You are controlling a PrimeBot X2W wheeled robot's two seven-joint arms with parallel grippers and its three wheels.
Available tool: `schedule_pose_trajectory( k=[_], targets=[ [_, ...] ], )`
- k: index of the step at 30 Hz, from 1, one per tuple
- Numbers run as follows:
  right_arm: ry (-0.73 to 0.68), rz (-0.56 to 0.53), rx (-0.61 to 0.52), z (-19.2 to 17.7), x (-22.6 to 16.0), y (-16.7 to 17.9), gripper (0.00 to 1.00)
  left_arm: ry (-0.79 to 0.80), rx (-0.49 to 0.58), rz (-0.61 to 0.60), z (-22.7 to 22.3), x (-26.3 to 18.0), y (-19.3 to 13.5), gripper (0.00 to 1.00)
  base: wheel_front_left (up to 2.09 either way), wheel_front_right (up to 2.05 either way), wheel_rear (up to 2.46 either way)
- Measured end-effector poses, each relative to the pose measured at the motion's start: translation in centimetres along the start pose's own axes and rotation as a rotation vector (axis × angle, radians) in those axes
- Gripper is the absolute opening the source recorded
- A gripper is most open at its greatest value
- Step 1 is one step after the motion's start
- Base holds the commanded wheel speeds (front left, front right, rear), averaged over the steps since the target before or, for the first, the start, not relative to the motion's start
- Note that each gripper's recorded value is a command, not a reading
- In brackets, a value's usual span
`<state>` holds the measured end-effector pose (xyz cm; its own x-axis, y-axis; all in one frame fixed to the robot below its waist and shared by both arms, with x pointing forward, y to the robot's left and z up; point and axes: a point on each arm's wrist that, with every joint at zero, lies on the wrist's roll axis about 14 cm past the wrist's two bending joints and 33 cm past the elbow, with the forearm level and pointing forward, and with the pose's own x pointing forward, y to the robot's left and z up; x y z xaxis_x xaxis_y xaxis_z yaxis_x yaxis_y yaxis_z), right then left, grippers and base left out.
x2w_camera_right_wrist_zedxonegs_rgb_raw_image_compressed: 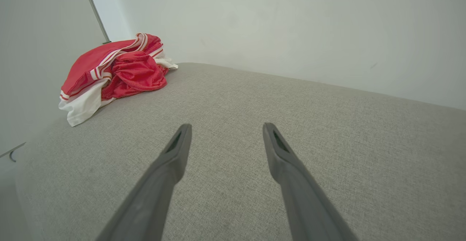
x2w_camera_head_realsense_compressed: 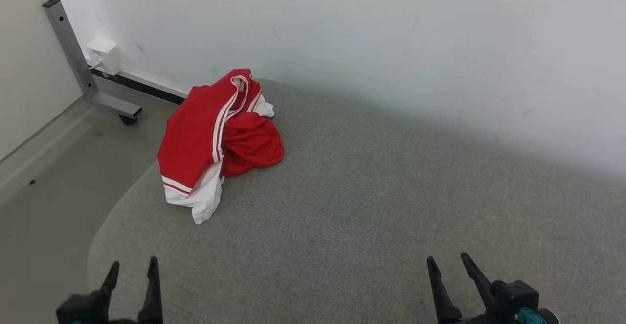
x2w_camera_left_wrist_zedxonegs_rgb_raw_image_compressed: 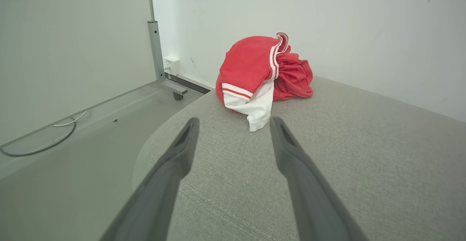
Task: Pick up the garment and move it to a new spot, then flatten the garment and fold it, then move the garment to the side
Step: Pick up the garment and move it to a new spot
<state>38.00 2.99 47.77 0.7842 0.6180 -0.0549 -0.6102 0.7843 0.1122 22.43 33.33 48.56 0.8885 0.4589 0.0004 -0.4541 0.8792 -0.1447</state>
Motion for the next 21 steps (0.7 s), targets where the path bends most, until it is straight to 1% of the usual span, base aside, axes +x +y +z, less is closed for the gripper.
schedule_pose_trajectory(
  k=[1, 2, 4, 7, 9, 11, 12, 13, 14, 15, 16, 19, 21],
  targets=[
    [0.006, 0.005, -0.009, -0.1, 0.1, 0.0, 1.00, 0.021, -0.012, -0.019, 0.7, 1.4, -0.1, 1.00, 0.00, 0.00, 0.00],
    [0.006, 0.005, -0.009, -0.1, 0.1, 0.0, 1.00, 0.021, -0.012, -0.019, 0.7, 1.4, -0.1, 1.00, 0.00, 0.00, 0.00],
    [0.006, 0.019, -0.023, 0.2, 0.6, 0.3, 1.00, 0.020, -0.016, -0.029, 2.0, 3.0, 0.0, 1.00, 0.00, 0.00, 0.00],
    [-0.034, 0.043, -0.052, 2.0, 2.0, 0.6, 1.00, 0.032, -0.079, -0.045, 4.0, 5.7, -0.1, 1.00, 0.00, 0.00, 0.00],
    [-0.061, 0.056, -0.063, 3.1, 2.9, 0.8, 1.00, 0.081, -0.092, -0.069, 4.6, 7.4, -0.2, 1.00, 0.00, 0.00, 0.00],
    [-0.076, 0.062, -0.070, 3.7, 3.5, 0.7, 1.00, 0.082, -0.178, -0.064, 6.0, 9.1, 0.4, 1.00, 0.00, 0.00, 0.00],
    [-0.084, 0.058, -0.070, 4.0, 3.8, 0.4, 1.00, 0.101, -0.177, -0.067, 6.5, 10.0, 0.7, 1.00, 0.00, 0.00, 0.00],
    [-0.091, 0.056, -0.073, 4.2, 4.0, 0.1, 1.00, 0.111, -0.202, -0.061, 7.1, 10.8, 1.2, 1.00, 0.00, 0.00, 0.00],
    [-0.096, 0.053, -0.073, 4.4, 4.2, -0.2, 1.00, 0.118, -0.262, -0.057, 7.6, 11.6, 1.5, 1.00, 0.00, 0.00, 0.00],
    [-0.096, 0.046, -0.070, 4.3, 4.4, -0.6, 1.00, 0.131, -0.341, -0.065, 7.9, 12.5, 1.3, 1.00, 0.00, 0.00, 0.00],
    [-0.100, 0.041, -0.066, 4.3, 4.5, -0.9, 1.00, 0.149, -0.392, -0.083, 8.2, 13.3, 0.9, 1.00, 0.00, 0.00, 0.00],
    [-0.110, -0.002, -0.051, 4.2, 4.5, -2.9, 1.00, 0.223, -0.417, -0.125, 8.7, 15.5, 0.4, 1.00, 0.00, 0.00, 0.00],
    [-0.115, -0.041, -0.035, 3.9, 4.5, -4.6, 1.00, 0.240, -0.423, -0.122, 9.2, 17.4, 0.3, 1.00, 0.00, 0.00, 0.00]
  ],
)
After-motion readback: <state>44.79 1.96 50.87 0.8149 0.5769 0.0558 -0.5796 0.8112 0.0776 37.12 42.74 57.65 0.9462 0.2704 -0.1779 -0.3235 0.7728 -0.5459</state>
